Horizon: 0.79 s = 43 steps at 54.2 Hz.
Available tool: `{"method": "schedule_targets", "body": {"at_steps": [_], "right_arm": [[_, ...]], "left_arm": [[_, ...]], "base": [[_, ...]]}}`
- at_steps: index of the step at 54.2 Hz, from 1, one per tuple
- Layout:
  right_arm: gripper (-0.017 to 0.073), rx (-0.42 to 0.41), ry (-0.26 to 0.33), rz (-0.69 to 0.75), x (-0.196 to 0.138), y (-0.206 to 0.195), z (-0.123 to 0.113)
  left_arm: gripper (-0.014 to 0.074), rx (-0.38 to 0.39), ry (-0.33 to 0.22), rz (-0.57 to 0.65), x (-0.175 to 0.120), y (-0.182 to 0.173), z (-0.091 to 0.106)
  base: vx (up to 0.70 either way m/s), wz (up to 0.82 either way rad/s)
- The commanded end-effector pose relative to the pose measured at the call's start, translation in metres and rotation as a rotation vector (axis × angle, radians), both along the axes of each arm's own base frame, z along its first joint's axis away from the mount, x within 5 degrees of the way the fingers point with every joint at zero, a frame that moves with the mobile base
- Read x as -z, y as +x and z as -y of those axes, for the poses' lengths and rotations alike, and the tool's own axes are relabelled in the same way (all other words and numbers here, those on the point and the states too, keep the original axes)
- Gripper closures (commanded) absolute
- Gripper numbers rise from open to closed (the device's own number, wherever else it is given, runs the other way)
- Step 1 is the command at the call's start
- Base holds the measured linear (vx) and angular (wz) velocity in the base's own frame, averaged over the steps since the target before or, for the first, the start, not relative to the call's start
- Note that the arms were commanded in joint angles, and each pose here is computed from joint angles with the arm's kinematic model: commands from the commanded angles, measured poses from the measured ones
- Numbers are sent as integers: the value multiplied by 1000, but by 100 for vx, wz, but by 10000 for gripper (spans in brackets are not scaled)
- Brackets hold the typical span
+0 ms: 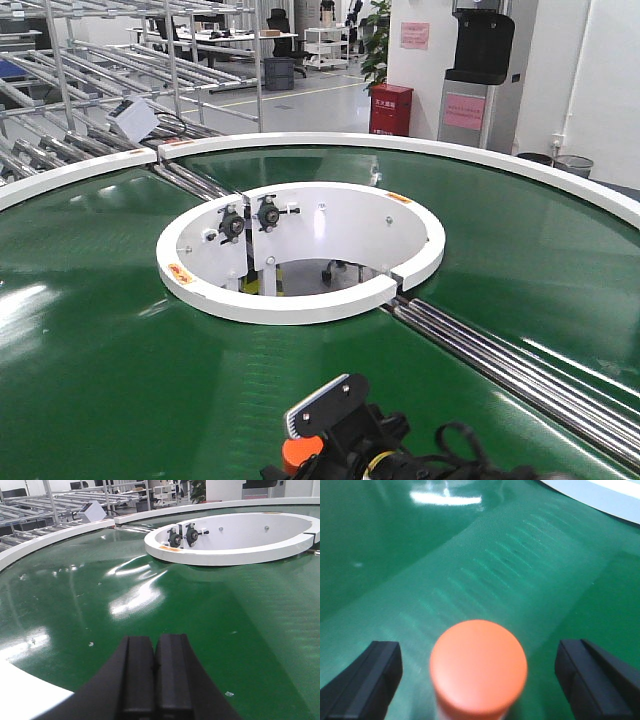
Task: Grab orange capacitor from left shelf to right conveyor
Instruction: 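Lower the orange cylinder onto the green belt with the right gripper, then open the right gripper and lift it away from the cylinder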
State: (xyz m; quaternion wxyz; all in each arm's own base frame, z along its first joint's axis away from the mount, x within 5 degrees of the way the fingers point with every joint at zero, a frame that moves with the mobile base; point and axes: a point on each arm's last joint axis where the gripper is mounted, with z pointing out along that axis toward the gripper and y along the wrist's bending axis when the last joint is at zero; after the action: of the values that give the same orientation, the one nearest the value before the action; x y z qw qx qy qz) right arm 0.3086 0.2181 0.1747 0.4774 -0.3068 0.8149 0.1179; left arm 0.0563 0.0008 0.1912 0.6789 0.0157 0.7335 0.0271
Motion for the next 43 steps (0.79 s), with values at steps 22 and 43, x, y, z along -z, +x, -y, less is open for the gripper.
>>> {"method": "schedule_targets", "body": {"at_steps": [22, 43], "right_arm": [[11, 44, 31, -87, -109, -69, 49], [58, 45, 37, -79, -108, -150, 107]], "left_arm": [[599, 2, -4, 63, 3, 1, 0], [599, 2, -4, 63, 3, 1, 0]], "base": [[0, 0], [0, 0]]}}
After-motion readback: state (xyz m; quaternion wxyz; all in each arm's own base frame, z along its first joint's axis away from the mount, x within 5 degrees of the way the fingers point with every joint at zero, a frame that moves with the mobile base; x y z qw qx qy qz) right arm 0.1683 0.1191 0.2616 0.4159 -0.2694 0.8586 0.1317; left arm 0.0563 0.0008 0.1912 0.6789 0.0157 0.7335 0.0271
